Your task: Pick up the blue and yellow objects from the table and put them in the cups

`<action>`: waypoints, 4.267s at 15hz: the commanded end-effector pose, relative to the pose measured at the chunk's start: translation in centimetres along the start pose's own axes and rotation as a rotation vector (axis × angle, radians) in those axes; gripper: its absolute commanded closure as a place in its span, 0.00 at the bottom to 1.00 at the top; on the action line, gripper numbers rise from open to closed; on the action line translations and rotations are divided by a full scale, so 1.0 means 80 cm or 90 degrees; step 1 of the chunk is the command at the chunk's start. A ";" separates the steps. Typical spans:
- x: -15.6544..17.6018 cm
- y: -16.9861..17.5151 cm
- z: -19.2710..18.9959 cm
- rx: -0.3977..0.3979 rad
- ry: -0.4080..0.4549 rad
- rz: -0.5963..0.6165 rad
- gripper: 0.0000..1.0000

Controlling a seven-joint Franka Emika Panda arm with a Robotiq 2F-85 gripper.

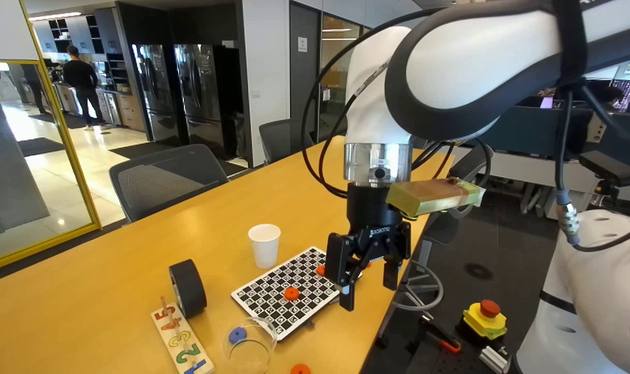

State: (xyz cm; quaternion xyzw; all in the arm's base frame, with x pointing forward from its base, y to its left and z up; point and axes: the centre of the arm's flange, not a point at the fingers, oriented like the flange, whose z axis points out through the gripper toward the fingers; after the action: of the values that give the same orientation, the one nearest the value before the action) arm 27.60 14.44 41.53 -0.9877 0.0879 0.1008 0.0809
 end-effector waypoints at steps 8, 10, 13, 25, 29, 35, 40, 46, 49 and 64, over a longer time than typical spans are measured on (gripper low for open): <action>0.030 -0.031 0.093 -0.096 0.104 -0.110 0.00; 0.037 -0.037 0.107 -0.104 0.134 -0.124 0.00; 0.055 -0.038 0.128 -0.098 0.144 -0.138 0.00; 0.114 -0.028 0.242 -0.096 0.100 -0.143 0.00; 0.120 -0.026 0.261 -0.088 0.106 -0.145 0.00; 0.119 -0.034 0.270 -0.088 0.132 -0.158 0.00; 0.117 -0.041 0.271 -0.106 0.144 -0.174 0.00; 0.117 -0.046 0.270 -0.100 0.156 -0.183 0.00; 0.118 -0.047 0.271 -0.096 0.157 -0.185 0.00; 0.121 -0.049 0.276 -0.099 0.170 -0.188 0.83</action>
State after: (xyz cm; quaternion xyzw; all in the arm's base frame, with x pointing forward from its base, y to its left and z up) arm 33.55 20.24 19.23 -0.9977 -0.0623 -0.0273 0.0076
